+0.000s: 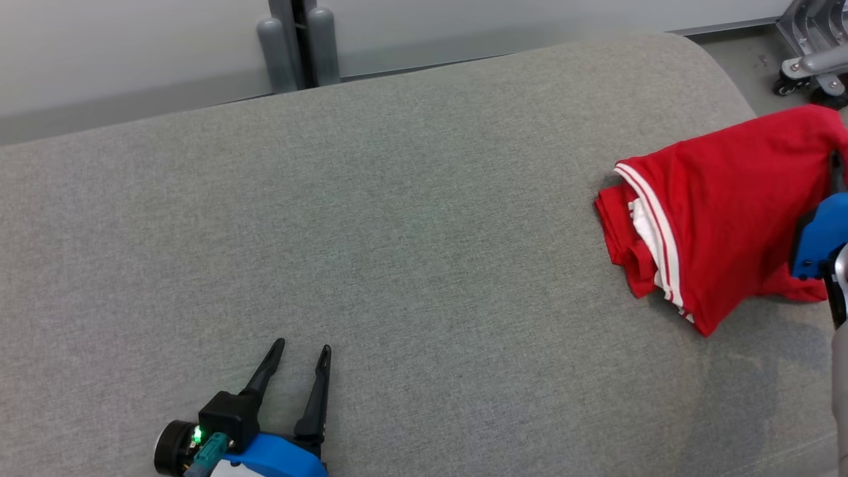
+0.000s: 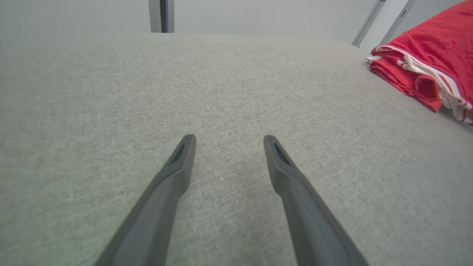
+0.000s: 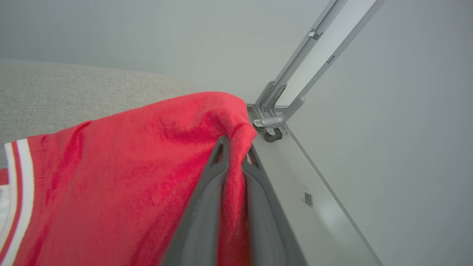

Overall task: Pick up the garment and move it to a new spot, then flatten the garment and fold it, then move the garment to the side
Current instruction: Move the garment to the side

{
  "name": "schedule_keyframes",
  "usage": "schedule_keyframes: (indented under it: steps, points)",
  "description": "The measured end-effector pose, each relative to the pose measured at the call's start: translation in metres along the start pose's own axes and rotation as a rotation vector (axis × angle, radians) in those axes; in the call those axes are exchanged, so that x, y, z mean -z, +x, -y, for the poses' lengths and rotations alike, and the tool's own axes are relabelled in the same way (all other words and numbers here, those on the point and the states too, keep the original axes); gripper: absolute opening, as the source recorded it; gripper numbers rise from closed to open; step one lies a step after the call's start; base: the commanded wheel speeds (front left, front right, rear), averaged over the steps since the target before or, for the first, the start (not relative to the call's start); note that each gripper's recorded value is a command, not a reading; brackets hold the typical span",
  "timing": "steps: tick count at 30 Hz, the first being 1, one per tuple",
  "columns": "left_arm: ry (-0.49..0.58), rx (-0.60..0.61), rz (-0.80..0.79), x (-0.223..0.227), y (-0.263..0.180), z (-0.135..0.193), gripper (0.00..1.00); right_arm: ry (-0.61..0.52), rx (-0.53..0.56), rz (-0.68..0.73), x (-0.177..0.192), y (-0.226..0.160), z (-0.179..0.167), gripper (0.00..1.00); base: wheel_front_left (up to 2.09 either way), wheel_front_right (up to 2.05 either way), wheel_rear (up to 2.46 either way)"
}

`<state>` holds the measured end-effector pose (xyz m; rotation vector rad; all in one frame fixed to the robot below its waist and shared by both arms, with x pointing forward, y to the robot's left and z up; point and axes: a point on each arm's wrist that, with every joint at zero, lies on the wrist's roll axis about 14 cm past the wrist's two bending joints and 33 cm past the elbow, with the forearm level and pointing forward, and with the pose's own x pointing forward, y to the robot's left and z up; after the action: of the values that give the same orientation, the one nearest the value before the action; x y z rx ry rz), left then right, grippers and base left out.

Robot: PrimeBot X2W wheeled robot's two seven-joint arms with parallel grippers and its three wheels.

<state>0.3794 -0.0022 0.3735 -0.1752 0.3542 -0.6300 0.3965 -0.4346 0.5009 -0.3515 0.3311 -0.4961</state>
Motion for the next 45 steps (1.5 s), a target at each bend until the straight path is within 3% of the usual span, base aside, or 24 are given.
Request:
schedule_keyframes:
  steps: [1, 5, 12, 21, 29, 35, 45]
  points:
    - [-0.005, -0.013, -0.001, 0.001, -0.001, -0.004, 1.0, -0.001, 0.02, -0.019, 0.003, 0.001, 0.005, 1.0, 0.0, 0.0, 0.0]
    - [-0.014, -0.041, 0.002, 0.001, -0.002, -0.013, 1.0, 0.005, 0.056, -0.024, 0.004, 0.003, 0.002, 1.0, 0.0, 0.0, 0.0]
    - [-0.006, -0.071, 0.032, -0.01, 0.0, -0.024, 1.0, 0.086, 0.0, 0.07, -0.002, -0.003, -0.034, 1.0, 0.0, 0.0, 0.0]
    - [-0.022, -0.204, 0.099, -0.03, -0.019, -0.057, 1.0, 0.179, -0.242, 0.193, -0.043, -0.011, -0.127, 1.0, 0.0, 0.0, 0.0]
    - [-0.031, -0.367, 0.151, -0.042, -0.058, -0.095, 1.0, 0.304, -0.473, 0.176, -0.028, -0.053, -0.211, 1.0, 0.0, 0.0, 0.0]
    - [-0.073, -0.484, 0.161, -0.036, -0.091, -0.116, 1.0, 0.36, -0.554, 0.17, -0.025, -0.075, -0.238, 1.0, 0.0, 0.0, 0.0]
    - [-0.096, -0.561, 0.211, -0.042, -0.121, -0.124, 1.0, 0.41, -0.603, 0.174, -0.021, -0.104, -0.245, 1.0, 0.0, 0.0, 0.0]
